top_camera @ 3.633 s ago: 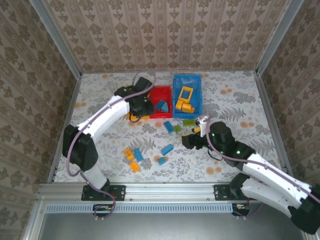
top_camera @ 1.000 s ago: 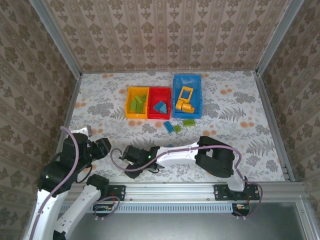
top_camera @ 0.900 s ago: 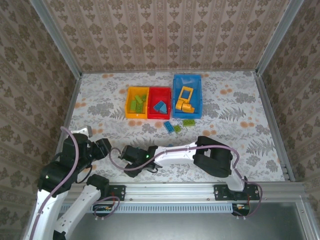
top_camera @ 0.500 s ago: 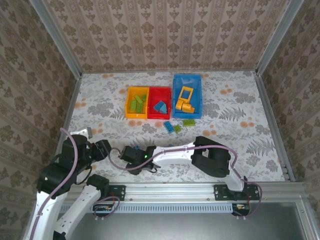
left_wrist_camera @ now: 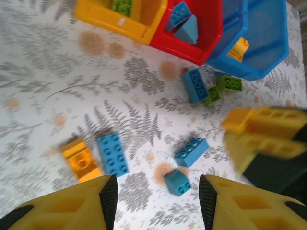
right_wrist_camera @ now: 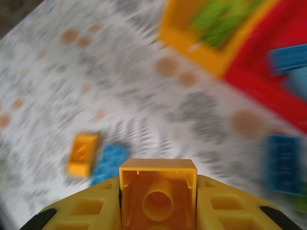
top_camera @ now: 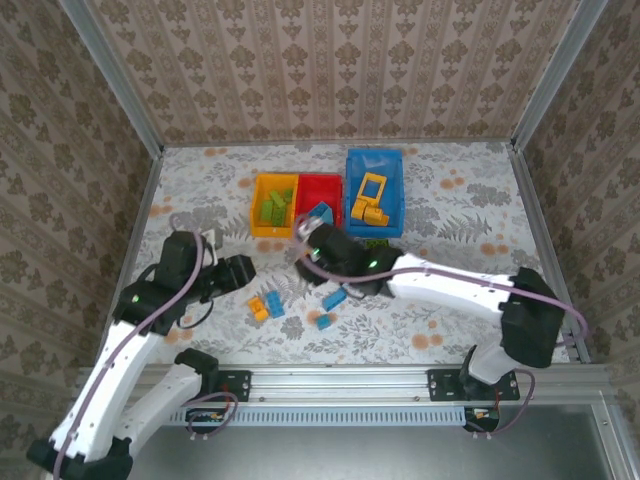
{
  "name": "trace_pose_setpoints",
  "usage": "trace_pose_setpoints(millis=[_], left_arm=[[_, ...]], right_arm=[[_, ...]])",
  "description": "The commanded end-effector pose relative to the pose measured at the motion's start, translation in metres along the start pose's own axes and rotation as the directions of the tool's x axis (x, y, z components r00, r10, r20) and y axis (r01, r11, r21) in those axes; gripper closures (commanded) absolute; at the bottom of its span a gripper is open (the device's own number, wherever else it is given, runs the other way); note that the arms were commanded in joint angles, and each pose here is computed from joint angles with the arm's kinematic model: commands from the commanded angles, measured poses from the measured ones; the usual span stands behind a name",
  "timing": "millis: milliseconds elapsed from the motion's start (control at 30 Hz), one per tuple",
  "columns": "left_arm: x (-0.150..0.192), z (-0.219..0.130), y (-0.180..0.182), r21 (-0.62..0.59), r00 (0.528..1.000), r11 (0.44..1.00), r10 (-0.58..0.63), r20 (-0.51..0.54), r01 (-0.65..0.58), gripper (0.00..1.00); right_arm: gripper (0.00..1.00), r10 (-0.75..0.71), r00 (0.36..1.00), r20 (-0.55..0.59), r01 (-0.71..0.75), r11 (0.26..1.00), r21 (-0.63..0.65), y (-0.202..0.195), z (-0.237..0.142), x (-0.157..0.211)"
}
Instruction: Sort the legos into containers by color
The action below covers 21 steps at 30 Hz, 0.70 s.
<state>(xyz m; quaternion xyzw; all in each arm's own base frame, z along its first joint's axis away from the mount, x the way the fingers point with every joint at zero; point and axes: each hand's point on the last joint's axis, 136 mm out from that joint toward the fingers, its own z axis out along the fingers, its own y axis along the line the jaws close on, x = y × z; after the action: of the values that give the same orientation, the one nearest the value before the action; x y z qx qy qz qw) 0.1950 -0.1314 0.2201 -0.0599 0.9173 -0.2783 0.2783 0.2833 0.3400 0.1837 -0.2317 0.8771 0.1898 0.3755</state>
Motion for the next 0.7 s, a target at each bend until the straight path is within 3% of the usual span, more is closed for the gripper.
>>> trace_pose_setpoints(millis=[0, 133, 333, 667], left_arm=[[-0.028, 0.015, -0.048, 0.151, 0.995, 0.984, 0.087, 0.049, -0.093, 0.49], [-0.045, 0.048, -0.082, 0.161, 0.983, 0.969, 0.184, 0.026, -0.185, 0.49], [-0.05, 0.104, -0.121, 0.172, 0.967, 0.954, 0.254, -0.033, -0.245, 0.48], [-0.049, 0.157, -0.147, 0.192, 0.941, 0.938, 0.316, -0.12, -0.29, 0.48]], right_arm=[[0.75, 0.112, 0.994, 0.006, -0.112, 0.981, 0.16, -0.072, -0.007, 0.004], [0.75, 0.22, 0.974, 0.043, -0.223, 0.929, 0.295, -0.146, -0.013, -0.004], [0.75, 0.264, 0.964, 0.012, -0.242, 0.864, 0.442, -0.216, 0.008, -0.017], [0.71, 0.299, 0.949, -0.098, -0.195, 0.804, 0.562, -0.275, 0.059, -0.028]])
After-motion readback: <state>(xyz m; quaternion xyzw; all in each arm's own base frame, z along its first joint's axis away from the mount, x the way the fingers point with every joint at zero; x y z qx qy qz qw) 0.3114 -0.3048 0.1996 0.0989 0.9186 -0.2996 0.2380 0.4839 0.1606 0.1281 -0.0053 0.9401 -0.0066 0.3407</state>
